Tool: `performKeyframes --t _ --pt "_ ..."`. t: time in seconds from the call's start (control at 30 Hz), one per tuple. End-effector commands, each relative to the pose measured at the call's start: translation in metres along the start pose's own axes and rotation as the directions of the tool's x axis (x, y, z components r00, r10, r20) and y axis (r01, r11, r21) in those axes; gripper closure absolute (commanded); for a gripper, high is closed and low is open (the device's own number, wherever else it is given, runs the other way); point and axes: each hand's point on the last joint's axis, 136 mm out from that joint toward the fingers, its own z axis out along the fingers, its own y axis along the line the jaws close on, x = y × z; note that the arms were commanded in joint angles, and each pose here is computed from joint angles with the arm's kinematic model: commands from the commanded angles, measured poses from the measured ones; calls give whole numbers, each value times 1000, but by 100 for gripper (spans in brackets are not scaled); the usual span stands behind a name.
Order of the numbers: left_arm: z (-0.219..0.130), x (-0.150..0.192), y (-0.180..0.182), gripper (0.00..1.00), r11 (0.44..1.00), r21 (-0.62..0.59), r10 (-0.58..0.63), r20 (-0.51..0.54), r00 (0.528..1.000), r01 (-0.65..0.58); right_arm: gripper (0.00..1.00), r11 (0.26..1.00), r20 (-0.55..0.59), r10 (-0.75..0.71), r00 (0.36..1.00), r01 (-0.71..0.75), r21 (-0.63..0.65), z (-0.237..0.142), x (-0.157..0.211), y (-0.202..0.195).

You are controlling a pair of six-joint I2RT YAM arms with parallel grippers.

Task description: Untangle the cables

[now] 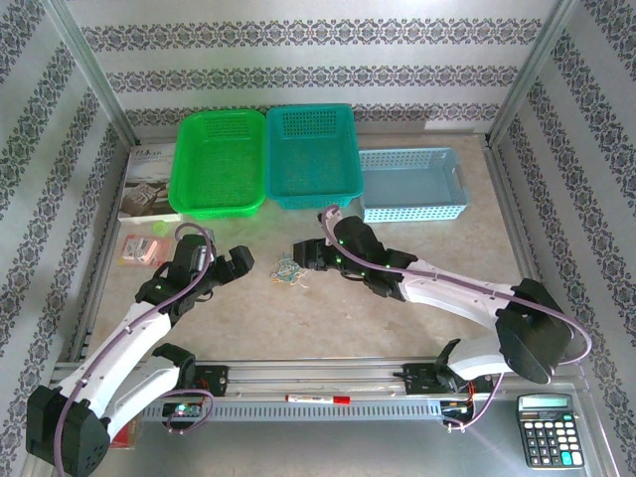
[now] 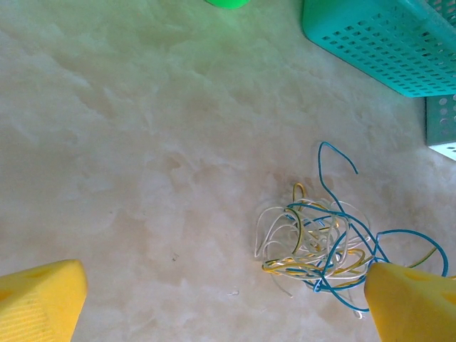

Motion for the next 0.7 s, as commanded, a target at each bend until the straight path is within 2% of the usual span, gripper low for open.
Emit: performKeyframes --t 0.0,0.23,0.67 --pt "0 -4 -12 0 999 42 16 15 1000 -16 45 986 -38 51 998 -44 159 3 24 -47" --pt "1 -3 -12 0 999 47 11 9 1000 -11 46 985 -97 70 993 -53 166 18 44 -58" --pt "2 -3 -15 0 999 53 2 2 1000 -2 59 983 -138 108 985 -85 163 45 57 -67"
